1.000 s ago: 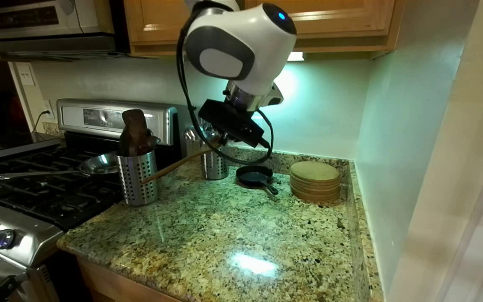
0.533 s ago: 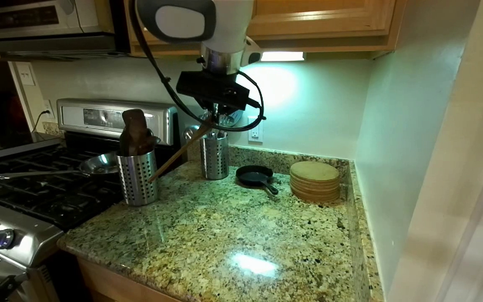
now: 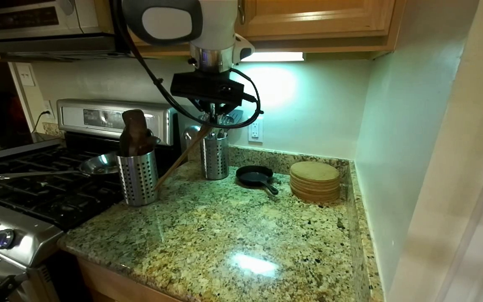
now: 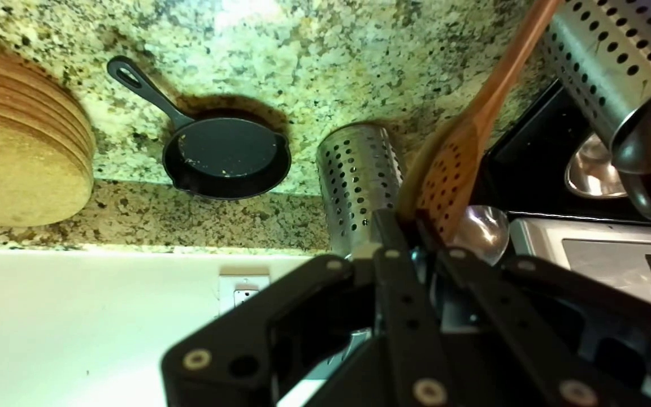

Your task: Pick up the wooden spoon from the counter and put it in the metal container

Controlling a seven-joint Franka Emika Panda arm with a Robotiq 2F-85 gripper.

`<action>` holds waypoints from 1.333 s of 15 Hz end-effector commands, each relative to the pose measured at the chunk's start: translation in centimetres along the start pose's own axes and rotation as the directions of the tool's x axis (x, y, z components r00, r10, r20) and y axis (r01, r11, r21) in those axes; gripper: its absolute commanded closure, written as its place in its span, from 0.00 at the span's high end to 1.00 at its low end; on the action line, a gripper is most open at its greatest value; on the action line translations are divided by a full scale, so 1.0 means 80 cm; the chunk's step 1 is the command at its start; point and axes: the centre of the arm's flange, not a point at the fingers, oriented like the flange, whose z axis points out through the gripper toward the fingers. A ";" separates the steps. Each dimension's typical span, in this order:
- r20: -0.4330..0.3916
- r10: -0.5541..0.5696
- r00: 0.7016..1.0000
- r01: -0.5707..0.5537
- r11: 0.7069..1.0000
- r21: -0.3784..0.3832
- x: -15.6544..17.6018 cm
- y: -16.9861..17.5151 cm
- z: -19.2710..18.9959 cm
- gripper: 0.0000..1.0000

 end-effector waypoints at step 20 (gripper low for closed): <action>-0.187 -0.353 0.917 0.298 0.916 -0.269 0.035 -0.114 -0.134 0.05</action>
